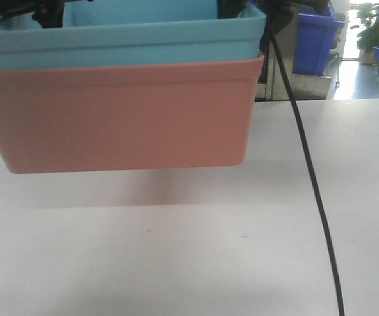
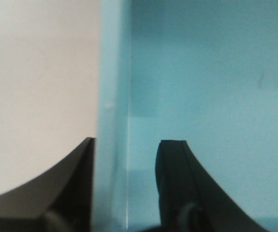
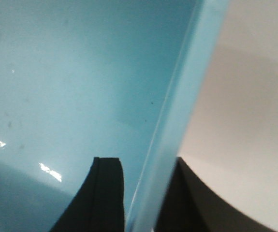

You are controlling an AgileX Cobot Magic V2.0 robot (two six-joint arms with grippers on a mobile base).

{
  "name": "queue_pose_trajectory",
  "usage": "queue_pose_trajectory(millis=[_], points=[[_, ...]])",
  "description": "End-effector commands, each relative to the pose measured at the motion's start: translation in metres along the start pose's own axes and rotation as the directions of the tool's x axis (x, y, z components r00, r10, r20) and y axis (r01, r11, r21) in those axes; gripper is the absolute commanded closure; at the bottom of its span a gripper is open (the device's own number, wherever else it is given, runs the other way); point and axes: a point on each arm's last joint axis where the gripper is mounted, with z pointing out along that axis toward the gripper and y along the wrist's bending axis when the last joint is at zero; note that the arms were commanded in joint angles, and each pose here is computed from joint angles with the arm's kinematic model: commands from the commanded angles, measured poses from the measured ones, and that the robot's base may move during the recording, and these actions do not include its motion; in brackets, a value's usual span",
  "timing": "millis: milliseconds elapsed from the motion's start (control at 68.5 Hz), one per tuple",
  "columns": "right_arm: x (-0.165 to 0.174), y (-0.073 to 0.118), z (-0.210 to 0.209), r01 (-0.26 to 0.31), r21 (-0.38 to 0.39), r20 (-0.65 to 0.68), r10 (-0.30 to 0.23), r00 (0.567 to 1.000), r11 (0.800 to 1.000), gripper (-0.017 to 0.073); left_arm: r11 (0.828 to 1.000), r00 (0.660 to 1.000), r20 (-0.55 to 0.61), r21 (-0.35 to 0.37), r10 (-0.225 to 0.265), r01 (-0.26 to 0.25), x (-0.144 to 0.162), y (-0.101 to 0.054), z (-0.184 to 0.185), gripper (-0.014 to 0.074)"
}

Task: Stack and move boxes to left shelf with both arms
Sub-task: 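Lift the stacked bins with both grippers toward the robot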

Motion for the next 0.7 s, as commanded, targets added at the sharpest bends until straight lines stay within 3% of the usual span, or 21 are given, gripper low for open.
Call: queue_pose_trajectory(millis=[0,350,686], points=[[-0.010,0.009,-0.057,0.053,-0.050,0.243,-0.039,0.969,0.997,0.0500,0.991,0.986,0.142,0.091,0.087,-0.101,0.001,-0.013,-0.060,0.0594],[0.004,0.017,-0.092,0.059,-0.110,0.247,-0.030,0.969,0.992,0.0500,0.986,0.977,0.197,0.130,0.077,-0.104,0.013,-0.012,-0.103,0.0594],[0.005,0.019,-0.098,0.062,-0.116,0.271,-0.029,0.962,0.991,0.0500,0.986,0.977,0.197,0.131,0.078,-0.105,0.015,-0.011,-0.107,0.0594]])
